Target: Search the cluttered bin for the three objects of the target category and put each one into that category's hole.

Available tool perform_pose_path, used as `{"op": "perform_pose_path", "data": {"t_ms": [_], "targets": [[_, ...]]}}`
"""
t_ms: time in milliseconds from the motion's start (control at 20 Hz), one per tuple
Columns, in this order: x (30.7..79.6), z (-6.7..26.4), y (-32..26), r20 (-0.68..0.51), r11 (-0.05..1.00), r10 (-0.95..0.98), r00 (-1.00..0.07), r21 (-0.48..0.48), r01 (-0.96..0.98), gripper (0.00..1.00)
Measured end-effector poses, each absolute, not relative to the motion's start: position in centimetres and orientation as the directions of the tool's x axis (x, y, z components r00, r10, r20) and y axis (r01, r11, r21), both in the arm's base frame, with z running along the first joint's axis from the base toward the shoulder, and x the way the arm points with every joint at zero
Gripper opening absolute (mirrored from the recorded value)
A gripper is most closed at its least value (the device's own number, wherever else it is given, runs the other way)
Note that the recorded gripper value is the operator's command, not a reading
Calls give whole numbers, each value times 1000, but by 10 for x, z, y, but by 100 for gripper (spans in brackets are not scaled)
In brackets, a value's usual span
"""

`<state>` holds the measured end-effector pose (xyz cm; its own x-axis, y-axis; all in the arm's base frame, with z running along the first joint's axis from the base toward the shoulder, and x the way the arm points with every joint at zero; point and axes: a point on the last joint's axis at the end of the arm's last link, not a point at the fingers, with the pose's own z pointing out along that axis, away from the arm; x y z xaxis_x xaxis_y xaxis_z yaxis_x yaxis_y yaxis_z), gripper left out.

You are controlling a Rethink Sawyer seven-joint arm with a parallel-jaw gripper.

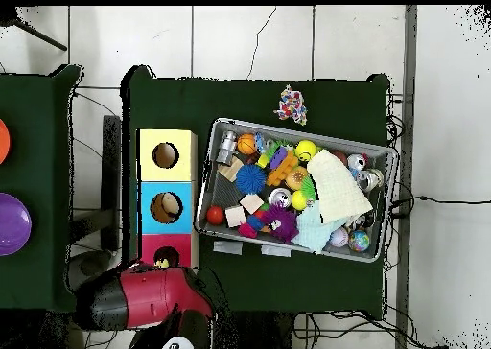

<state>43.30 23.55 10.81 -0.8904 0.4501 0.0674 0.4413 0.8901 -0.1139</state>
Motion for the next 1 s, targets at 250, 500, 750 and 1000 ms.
{"op": "perform_pose_path", "data": {"t_ms": [250,500,750,1000], "targets": [[438,97,235,35,877,475,-879,-96,470,0],[441,87,228,12,859,506,-862,-93,503,0],[441,77,226,0,851,519,-855,-92,517,0],[441,74,226,4,844,531,-847,-93,528,0]]}}
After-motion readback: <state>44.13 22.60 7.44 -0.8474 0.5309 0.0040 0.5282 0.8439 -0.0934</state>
